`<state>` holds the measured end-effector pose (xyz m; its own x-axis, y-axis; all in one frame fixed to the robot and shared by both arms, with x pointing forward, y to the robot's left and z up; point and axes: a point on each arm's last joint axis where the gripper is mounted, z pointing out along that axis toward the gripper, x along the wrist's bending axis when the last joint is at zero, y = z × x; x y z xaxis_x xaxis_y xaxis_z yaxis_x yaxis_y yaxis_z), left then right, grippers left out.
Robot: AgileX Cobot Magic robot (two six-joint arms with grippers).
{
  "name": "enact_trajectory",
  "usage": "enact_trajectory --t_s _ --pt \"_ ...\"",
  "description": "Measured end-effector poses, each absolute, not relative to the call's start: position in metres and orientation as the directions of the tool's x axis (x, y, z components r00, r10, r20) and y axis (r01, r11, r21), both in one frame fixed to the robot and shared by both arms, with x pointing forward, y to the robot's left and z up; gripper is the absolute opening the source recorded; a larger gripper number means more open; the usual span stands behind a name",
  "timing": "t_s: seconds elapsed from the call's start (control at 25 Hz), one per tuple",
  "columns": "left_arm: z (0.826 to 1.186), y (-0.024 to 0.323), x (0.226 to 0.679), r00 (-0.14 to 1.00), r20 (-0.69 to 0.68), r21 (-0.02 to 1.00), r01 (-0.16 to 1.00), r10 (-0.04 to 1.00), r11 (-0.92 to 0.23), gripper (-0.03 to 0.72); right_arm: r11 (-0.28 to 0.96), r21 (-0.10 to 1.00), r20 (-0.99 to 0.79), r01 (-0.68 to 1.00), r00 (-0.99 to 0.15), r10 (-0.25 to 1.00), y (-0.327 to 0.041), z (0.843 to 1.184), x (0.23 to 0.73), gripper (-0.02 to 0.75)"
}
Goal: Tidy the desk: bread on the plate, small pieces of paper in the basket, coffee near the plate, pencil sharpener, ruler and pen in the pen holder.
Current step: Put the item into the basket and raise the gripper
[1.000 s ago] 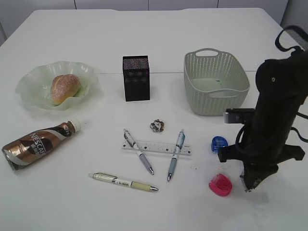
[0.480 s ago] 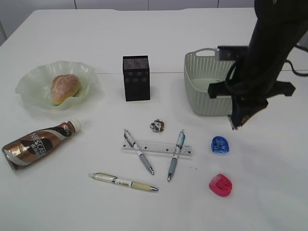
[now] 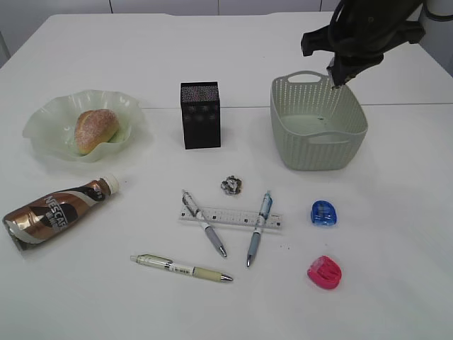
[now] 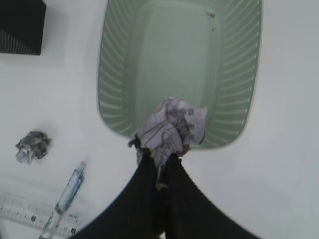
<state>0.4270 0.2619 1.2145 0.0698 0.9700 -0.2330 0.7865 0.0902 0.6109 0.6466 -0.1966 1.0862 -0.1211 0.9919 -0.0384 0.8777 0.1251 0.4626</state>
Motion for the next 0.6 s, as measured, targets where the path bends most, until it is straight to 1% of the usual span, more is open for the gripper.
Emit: enact_trajectory --t_s 0.16,0.32,0.48,0.56,0.6 --pt "1.215 0.262 0.427 0.071 -0.236 0.61 0.787 0.969 0.091 0.559 0.151 0.477 -0.085 0.866 -0.126 0.988 -0.195 1.068 0.668 -0.002" --pt "1.215 0.26 0.427 0.077 -0.252 0.607 0.789 0.965 0.096 0.559 0.135 0.493 -0.111 0.86 -0.092 0.99 -0.193 1.046 0.688 -0.001" --pt "1.215 0.258 0.426 0.084 -0.272 0.602 0.792 0.958 0.102 0.559 0.128 0.511 -0.116 0.85 -0.079 0.99 -0.19 1.032 0.704 0.002" --pt "1.215 0.258 0.426 0.085 -0.274 0.602 0.792 0.958 0.102 0.559 0.126 0.516 -0.11 0.847 -0.081 0.991 -0.188 1.025 0.709 0.026" --pt "1.215 0.258 0.426 0.085 -0.274 0.602 0.792 0.958 0.102 0.559 0.121 0.513 -0.106 0.85 -0.078 0.991 -0.187 1.021 0.711 0.056"
